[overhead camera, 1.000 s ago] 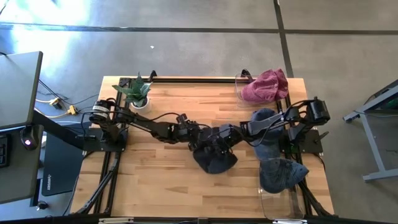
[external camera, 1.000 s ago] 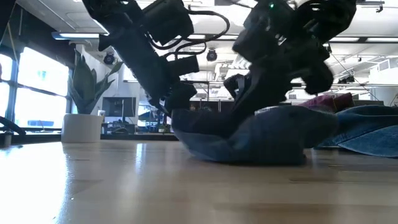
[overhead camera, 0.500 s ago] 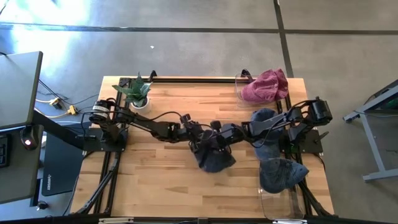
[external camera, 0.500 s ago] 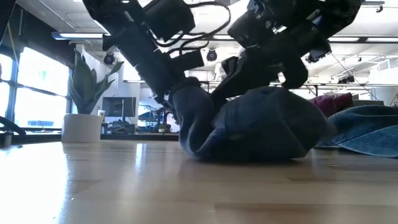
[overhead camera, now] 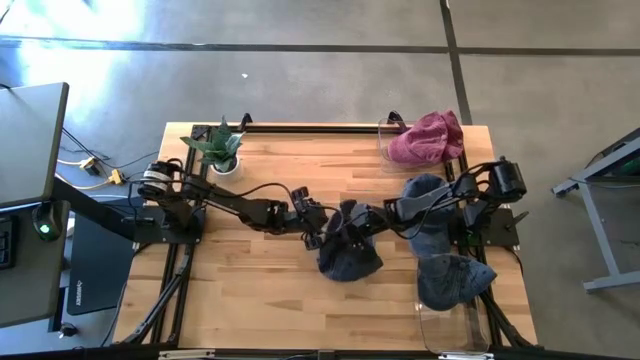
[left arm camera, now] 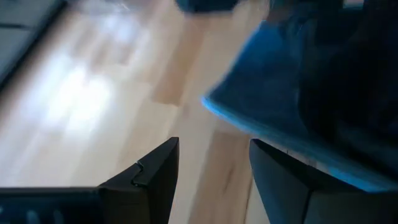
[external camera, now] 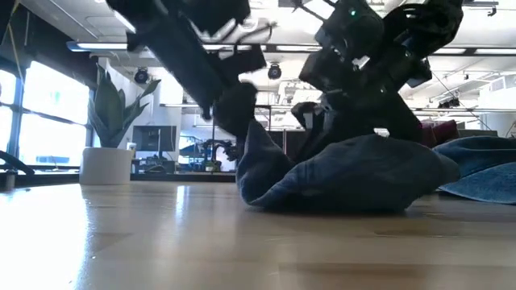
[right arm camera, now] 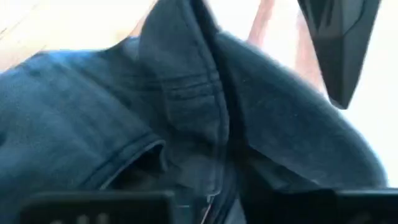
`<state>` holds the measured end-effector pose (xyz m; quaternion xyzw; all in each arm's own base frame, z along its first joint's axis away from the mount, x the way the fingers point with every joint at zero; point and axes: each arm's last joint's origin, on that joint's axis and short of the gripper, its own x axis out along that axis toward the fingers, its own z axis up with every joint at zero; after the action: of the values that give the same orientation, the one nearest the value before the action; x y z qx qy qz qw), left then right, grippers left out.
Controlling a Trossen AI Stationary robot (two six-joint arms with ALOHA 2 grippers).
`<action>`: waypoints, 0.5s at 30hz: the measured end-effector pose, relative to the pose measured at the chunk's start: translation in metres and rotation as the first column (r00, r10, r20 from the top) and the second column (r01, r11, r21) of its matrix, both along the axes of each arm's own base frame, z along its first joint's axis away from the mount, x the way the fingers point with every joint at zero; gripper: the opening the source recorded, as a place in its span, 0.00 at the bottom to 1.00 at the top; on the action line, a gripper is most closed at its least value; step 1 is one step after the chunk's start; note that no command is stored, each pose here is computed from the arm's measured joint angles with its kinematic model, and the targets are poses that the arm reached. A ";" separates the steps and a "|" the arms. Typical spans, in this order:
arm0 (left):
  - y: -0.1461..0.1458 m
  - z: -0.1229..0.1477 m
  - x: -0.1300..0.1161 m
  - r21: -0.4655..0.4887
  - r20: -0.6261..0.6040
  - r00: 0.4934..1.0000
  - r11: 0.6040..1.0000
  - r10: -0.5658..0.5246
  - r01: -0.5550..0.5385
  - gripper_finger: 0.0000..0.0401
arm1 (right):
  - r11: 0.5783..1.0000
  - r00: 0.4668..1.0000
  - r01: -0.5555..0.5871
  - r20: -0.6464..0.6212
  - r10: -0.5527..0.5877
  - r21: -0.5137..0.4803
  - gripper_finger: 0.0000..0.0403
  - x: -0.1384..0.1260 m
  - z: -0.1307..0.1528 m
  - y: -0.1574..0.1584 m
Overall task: Pick & Place hat
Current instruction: Put the left blue cap into the bottom transparent bin
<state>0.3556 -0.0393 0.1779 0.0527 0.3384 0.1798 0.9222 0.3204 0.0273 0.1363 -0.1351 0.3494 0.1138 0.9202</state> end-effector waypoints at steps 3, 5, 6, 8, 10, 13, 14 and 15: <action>-0.010 0.015 -0.004 0.072 -0.016 0.999 0.997 0.041 -0.040 0.48 | 0.995 0.996 0.084 0.034 -0.082 -0.046 0.30 -0.004 0.015 -0.002; -0.019 0.024 -0.008 0.119 -0.025 0.998 0.991 0.064 -0.061 0.48 | 0.986 0.987 0.151 0.067 -0.146 -0.077 0.37 -0.010 0.032 -0.001; -0.025 0.029 -0.009 0.138 -0.021 0.997 0.988 0.072 -0.068 0.48 | 0.980 0.983 0.178 0.071 -0.172 -0.089 0.40 -0.015 0.040 -0.001; -0.036 0.037 -0.009 0.165 -0.016 0.998 0.984 0.067 -0.063 0.48 | 0.973 0.975 0.214 0.085 -0.207 -0.081 0.44 -0.027 0.058 0.002; -0.049 0.043 -0.012 0.180 -0.017 0.999 0.983 0.041 -0.037 0.48 | 0.974 0.973 0.225 0.065 -0.223 -0.036 0.45 -0.041 0.072 0.005; -0.063 0.058 -0.010 0.130 0.018 0.998 0.989 -0.068 0.065 0.48 | 0.971 0.976 0.217 -0.010 -0.217 0.099 0.45 -0.059 0.085 0.008; -0.067 0.060 -0.009 0.097 0.029 0.993 0.989 -0.119 0.115 0.48 | 0.967 0.976 0.214 -0.055 -0.209 0.136 0.45 -0.063 0.084 0.010; -0.069 0.060 -0.008 0.063 0.035 0.986 0.985 -0.165 0.162 0.48 | 0.963 0.975 0.216 -0.091 -0.203 0.163 0.44 -0.067 0.084 0.011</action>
<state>0.3480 -0.1083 0.2380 0.1041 0.3087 0.1145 0.9385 0.2535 0.0387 0.2201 -0.0133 0.3841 0.0504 0.9218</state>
